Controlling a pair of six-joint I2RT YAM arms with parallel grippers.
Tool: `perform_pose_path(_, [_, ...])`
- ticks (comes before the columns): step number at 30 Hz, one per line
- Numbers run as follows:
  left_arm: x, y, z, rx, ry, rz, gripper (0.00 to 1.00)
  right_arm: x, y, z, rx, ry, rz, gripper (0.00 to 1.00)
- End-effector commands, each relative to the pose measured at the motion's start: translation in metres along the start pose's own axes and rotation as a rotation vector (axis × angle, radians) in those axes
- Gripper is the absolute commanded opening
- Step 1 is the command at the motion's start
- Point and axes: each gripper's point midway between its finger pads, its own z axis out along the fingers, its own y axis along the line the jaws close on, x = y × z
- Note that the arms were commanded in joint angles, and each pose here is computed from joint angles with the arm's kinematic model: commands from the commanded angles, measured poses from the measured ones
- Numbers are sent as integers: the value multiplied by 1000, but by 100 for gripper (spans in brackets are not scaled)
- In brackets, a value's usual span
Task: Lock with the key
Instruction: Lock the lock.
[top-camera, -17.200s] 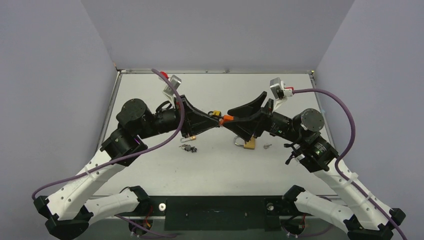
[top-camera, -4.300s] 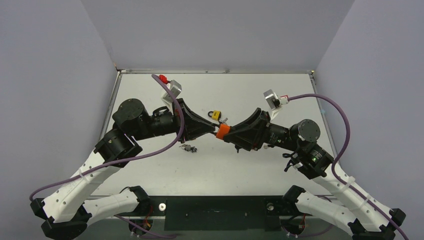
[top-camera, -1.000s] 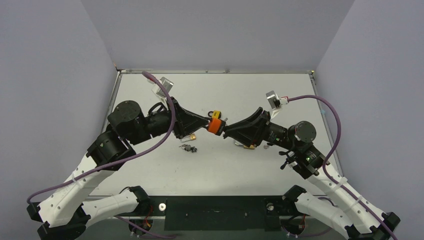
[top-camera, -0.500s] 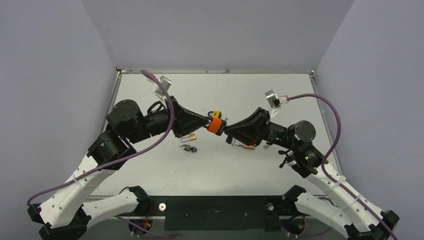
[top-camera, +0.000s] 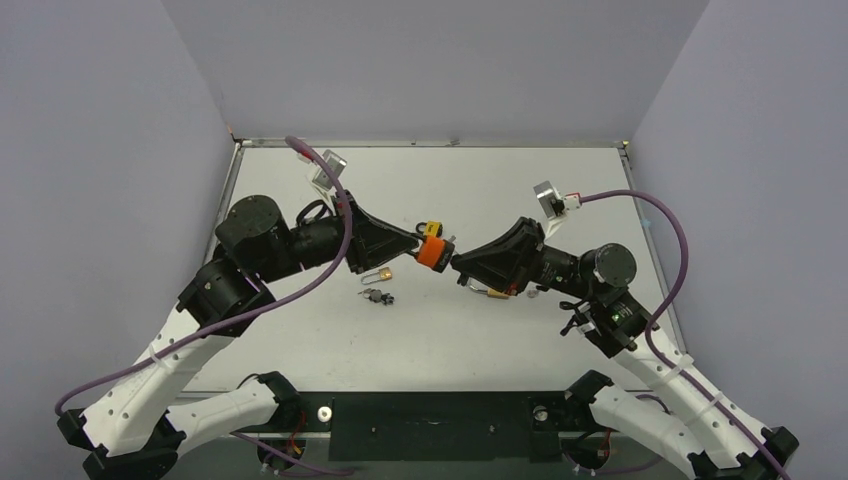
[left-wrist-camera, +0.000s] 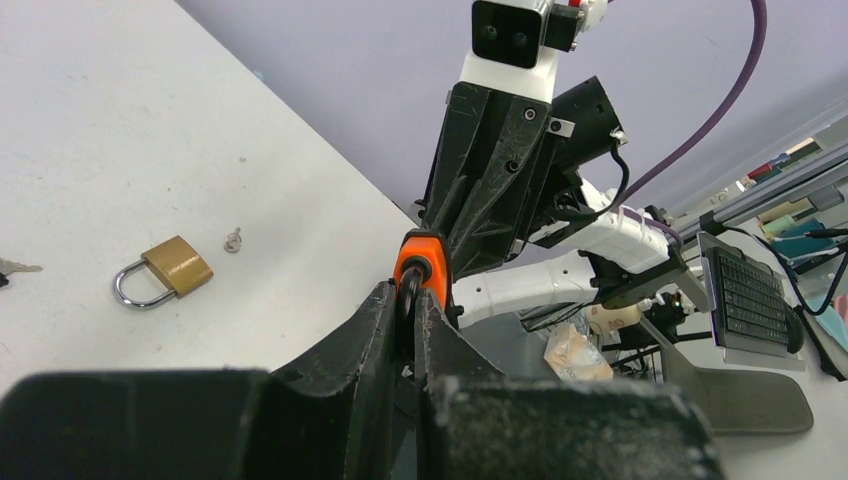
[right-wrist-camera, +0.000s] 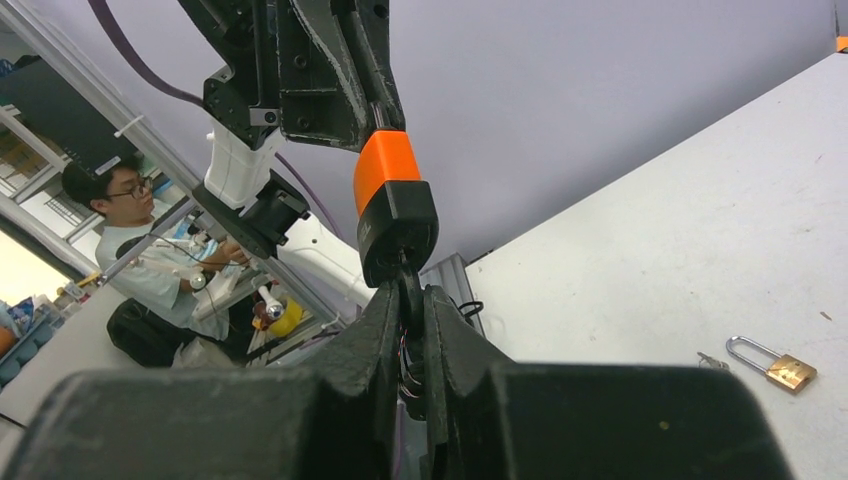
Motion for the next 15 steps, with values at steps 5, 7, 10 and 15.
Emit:
perform_pose_path(5, [-37,-23,-16,91,-110,92,0,-8,-17,-18,63,-69,-28,0])
perform_pose_path(7, [-41,-18,-18,83,-124,94,0,-8,-21,-22,75,-76,-23,0])
perform_pose_path(10, [-42,-11,-20,94,-134,65,0,-6,-25,-28,91,-81,-12,0])
perform_pose_path(15, [-29,21,-11,48,-119,8,0,-1,-50,-35,204,-72,5,0])
